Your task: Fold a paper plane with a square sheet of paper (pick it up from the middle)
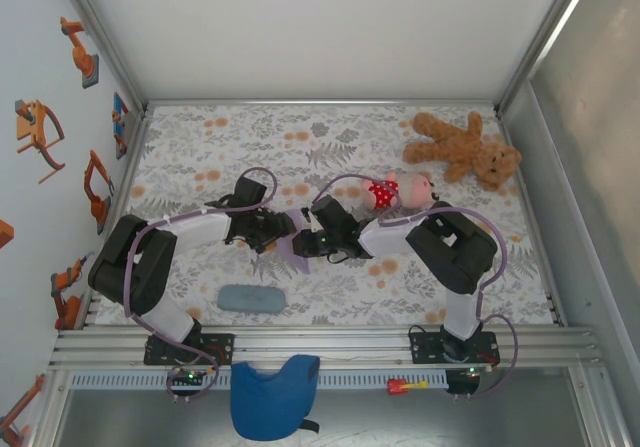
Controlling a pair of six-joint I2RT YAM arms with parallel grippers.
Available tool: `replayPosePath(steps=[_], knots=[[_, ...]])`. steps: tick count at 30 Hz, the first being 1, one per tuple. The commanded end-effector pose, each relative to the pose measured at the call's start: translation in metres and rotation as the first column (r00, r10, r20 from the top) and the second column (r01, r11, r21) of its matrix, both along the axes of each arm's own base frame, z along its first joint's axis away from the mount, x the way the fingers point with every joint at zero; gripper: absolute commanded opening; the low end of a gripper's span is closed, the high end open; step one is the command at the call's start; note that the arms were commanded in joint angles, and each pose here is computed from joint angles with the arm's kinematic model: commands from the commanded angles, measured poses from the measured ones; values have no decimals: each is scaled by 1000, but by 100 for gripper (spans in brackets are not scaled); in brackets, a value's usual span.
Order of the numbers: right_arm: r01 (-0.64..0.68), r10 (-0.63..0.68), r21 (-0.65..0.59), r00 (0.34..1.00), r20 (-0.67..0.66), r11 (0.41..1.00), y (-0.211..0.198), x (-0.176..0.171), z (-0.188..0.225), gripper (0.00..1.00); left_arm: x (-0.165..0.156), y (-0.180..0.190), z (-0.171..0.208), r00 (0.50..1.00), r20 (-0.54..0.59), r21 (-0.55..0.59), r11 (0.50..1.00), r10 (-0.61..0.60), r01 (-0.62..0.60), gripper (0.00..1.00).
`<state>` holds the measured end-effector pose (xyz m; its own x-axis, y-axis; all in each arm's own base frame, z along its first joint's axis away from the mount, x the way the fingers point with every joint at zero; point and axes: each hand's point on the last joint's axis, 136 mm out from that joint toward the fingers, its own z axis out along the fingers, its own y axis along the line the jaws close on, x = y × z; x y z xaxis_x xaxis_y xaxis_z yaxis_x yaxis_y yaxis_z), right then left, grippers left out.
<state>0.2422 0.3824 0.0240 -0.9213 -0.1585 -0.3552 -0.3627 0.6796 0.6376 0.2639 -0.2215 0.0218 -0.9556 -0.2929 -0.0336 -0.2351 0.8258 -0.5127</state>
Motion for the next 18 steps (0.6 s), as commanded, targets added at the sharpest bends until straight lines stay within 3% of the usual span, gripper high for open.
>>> replayPosePath(steps=[1, 5, 13, 18], knots=[[-6, 6, -8, 1000, 11, 1000, 2, 1, -1, 12, -42, 28, -40, 986, -165, 144, 990, 14, 10, 63], [-11, 11, 10, 1000, 15, 1000, 2, -1, 0, 6, -35, 24, -23, 993, -122, 125, 992, 6, 10, 64], [-41, 40, 108, 999, 11, 993, 2, -9, 10, 0, -11, 11, 42, 994, 109, -6, 1000, -5, 5, 76], [-52, 57, 194, 998, -19, 980, 3, -14, 13, 0, -14, 9, 50, 986, 164, -60, 998, -2, 12, 75]])
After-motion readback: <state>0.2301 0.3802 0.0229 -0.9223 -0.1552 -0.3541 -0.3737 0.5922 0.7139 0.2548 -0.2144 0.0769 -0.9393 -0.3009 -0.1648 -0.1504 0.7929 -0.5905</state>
